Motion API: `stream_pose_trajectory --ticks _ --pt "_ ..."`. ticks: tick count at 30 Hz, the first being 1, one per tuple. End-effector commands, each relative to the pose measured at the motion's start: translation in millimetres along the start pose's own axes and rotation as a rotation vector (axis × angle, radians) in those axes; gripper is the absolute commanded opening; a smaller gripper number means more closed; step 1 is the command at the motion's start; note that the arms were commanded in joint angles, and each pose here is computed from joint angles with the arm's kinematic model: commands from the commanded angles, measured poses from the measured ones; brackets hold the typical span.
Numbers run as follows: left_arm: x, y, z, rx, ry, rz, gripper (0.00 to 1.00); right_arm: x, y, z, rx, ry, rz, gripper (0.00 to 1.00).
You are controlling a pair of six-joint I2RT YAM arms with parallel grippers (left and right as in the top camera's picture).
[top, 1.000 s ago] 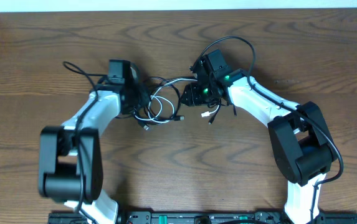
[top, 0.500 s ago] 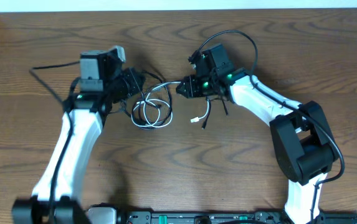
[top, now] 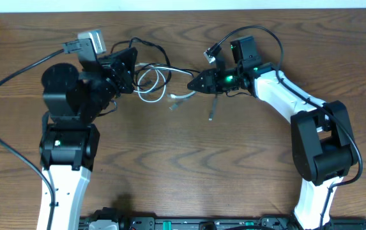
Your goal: Untangle cables
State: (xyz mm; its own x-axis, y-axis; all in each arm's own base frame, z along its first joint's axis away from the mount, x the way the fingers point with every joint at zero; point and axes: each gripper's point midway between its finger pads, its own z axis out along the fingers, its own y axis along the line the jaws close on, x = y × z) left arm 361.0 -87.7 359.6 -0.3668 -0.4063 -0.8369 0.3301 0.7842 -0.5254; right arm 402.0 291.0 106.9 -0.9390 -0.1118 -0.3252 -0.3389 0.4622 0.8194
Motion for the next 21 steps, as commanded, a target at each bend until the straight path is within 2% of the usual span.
stream_pose_trajectory --ticks 1,9,14,15,17,19,21 --pt "-13.9 -2.0 -5.9 -0.015 -0.055 0.039 0.07 -3.8 22.8 -13.0 -0.081 -0.002 -0.057 0.42" --pt "-0.5 19.5 3.2 -0.091 -0.009 0.004 0.07 -0.5 43.2 -15.7 -0.197 0.020 -0.127 0.48" --pt "1.8 22.2 5.8 -0.096 0.000 0.000 0.08 -4.9 49.6 -12.5 -0.206 0.032 0.089 0.52" --pt "2.2 22.7 6.3 -0.097 0.002 -0.001 0.07 -5.5 51.6 -9.9 -0.204 0.034 0.130 0.57" --pt "4.6 24.2 6.8 -0.101 0.011 -0.006 0.08 -7.7 55.2 -3.5 -0.193 0.031 0.212 0.78" --pt "7.3 25.5 6.6 -0.106 0.021 -0.011 0.08 -11.0 59.1 3.4 -0.181 0.019 0.269 0.86" --pt "9.2 26.4 6.4 -0.110 0.029 -0.015 0.08 -17.6 62.0 11.0 -0.160 -0.015 0.316 0.88"
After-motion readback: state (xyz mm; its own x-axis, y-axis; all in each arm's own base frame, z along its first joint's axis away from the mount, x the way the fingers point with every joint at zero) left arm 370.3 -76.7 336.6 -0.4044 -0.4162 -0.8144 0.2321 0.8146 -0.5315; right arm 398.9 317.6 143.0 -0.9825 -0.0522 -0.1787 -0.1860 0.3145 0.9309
